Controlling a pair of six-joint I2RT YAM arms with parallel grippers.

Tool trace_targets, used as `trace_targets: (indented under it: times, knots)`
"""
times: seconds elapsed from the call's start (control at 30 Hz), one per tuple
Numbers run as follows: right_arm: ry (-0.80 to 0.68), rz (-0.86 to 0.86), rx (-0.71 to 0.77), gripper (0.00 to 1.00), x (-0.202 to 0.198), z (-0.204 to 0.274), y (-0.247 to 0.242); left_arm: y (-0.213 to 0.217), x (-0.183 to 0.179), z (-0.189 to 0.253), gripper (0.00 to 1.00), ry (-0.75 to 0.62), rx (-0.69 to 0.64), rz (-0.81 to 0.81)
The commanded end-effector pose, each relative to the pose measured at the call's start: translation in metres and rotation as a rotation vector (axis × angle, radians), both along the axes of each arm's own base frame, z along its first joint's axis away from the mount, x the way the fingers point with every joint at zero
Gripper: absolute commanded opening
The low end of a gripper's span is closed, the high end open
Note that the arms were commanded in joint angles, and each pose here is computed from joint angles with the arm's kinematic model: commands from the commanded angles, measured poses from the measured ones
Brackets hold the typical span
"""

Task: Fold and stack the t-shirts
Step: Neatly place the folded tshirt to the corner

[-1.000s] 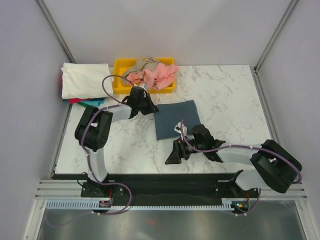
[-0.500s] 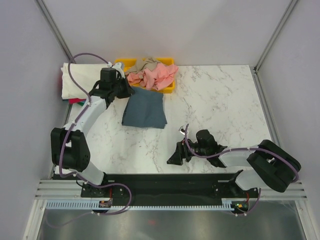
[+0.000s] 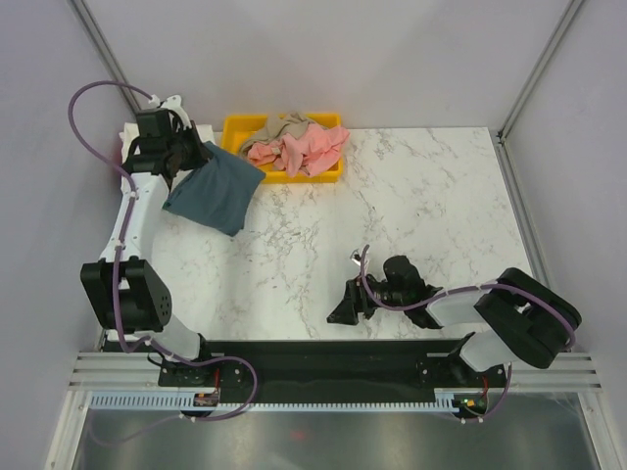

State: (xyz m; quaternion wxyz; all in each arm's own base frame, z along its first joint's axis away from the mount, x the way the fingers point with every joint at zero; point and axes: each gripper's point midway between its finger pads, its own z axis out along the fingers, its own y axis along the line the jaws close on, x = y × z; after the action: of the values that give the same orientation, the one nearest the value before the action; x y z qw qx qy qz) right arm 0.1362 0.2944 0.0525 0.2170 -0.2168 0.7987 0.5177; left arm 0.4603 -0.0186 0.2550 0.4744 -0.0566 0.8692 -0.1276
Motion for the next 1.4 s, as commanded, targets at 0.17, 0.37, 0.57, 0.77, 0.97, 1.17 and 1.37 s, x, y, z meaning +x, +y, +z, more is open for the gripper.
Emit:
trace_targets:
  times: [0.17, 0.37, 0.57, 0.77, 0.97, 1.17, 1.37]
  knots:
    - [-0.019, 0.038, 0.050, 0.81, 0.004, 0.010, 0.011, 0.021, 0.020, 0.078, 0.02, -0.188, 0.047, -0.026]
    - [-0.012, 0.040, 0.049, 0.81, 0.003, 0.010, 0.011, 0.036, 0.029, 0.109, 0.02, -0.242, 0.005, -0.020]
    - [-0.004, 0.046, 0.048, 0.81, 0.003, 0.008, 0.012, 0.050, 0.040, 0.132, 0.02, -0.285, 0.013, -0.002]
    - [0.012, 0.053, 0.047, 0.81, 0.002, 0.006, 0.013, 0.062, 0.057, 0.133, 0.02, -0.281, -0.006, -0.004]
    - [0.020, 0.061, 0.052, 0.81, 0.001, 0.005, 0.014, 0.076, 0.070, 0.120, 0.02, -0.262, -0.022, -0.016]
    - [0.029, 0.062, 0.050, 0.81, 0.000, 0.003, 0.014, 0.093, 0.086, 0.109, 0.02, -0.255, -0.054, -0.035]
    - [0.039, 0.066, 0.052, 0.81, 0.000, 0.002, 0.015, 0.120, 0.097, 0.100, 0.02, -0.239, 0.001, 0.044]
